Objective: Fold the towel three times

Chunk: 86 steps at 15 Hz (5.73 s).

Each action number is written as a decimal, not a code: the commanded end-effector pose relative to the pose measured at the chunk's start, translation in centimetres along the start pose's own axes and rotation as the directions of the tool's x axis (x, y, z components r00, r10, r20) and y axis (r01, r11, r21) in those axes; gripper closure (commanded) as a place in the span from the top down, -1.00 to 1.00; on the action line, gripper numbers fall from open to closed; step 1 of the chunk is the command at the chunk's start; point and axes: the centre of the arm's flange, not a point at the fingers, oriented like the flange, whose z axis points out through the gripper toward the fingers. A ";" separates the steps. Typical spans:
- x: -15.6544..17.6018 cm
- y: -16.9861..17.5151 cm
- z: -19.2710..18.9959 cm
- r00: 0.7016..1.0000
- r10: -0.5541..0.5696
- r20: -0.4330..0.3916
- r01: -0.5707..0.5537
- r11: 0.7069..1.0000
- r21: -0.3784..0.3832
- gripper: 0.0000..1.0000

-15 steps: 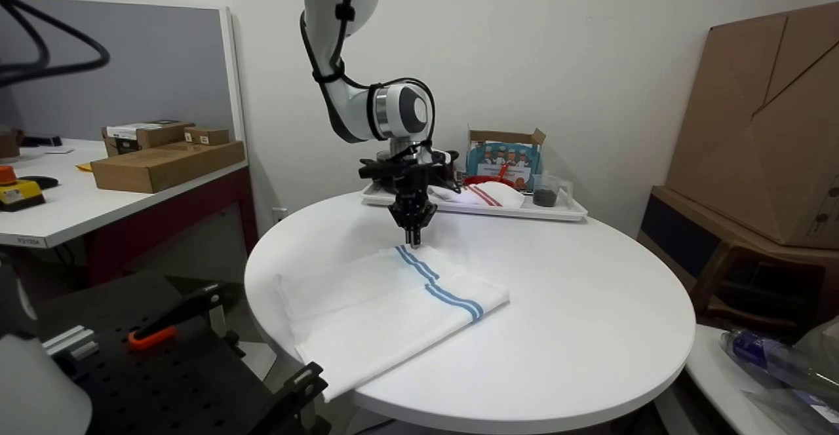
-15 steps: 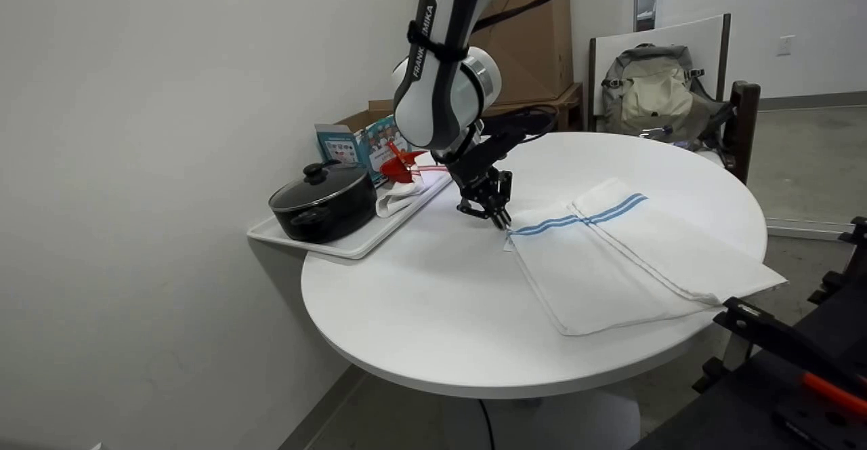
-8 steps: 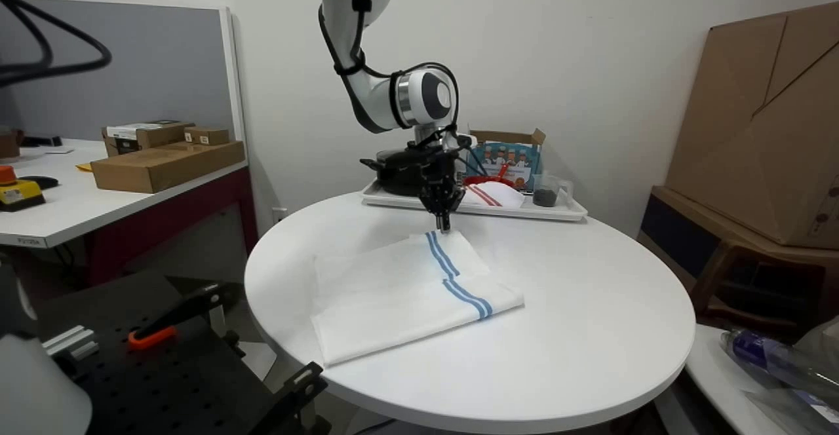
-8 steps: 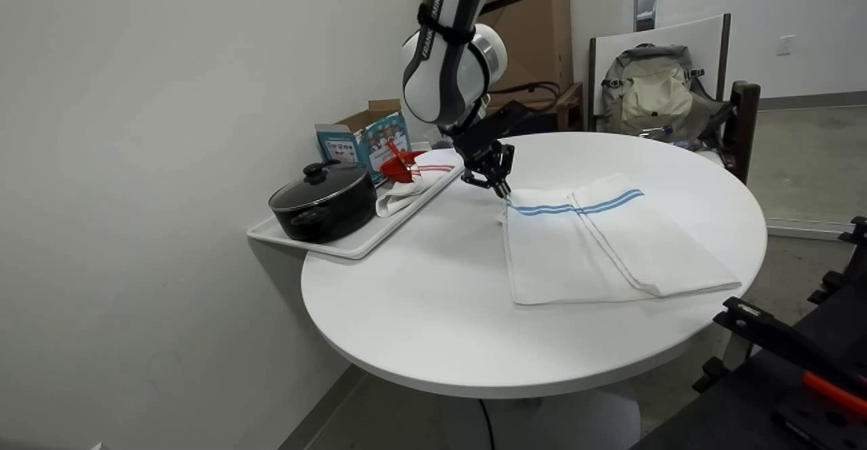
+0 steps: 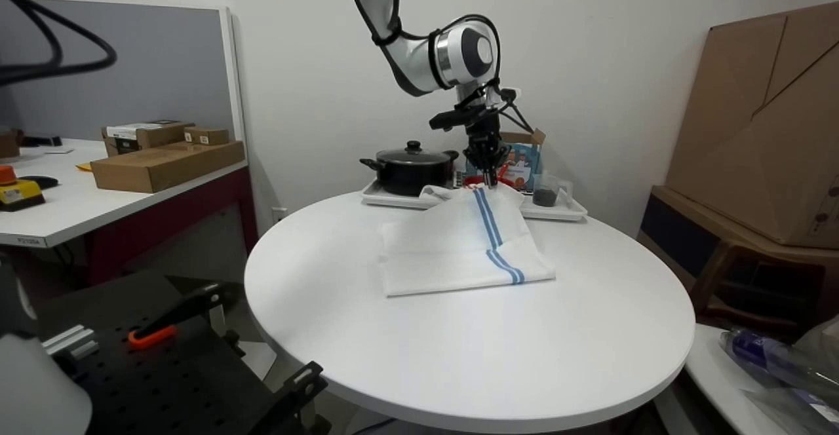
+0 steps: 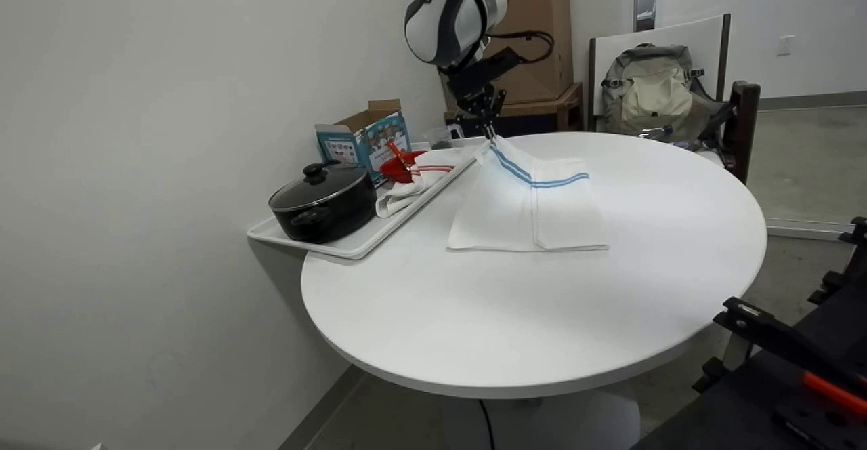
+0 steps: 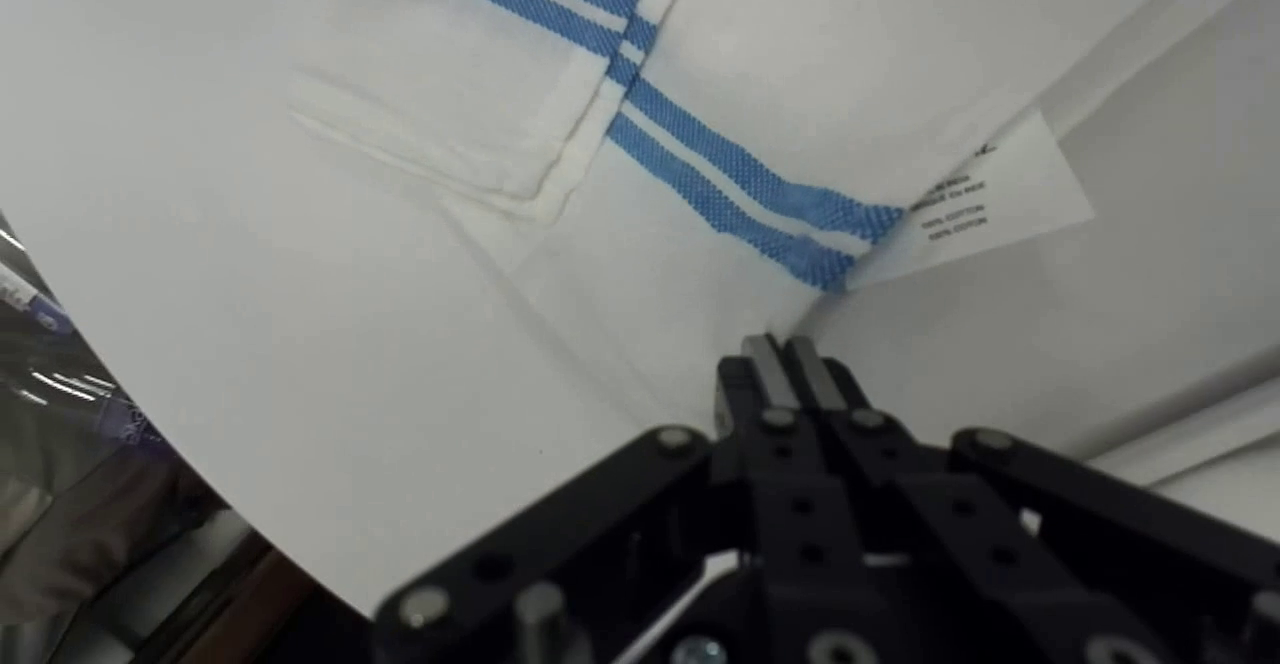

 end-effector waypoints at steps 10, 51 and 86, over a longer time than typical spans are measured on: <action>-2.7 8.2 -3.4 0.985 -0.119 0.123 0.104 0.988 0.115 -0.99; -16.4 20.8 10.4 0.677 -0.543 0.496 0.647 0.761 -0.050 0.44; -5.4 38.3 1.4 0.914 -0.110 0.391 0.003 0.965 0.263 1.00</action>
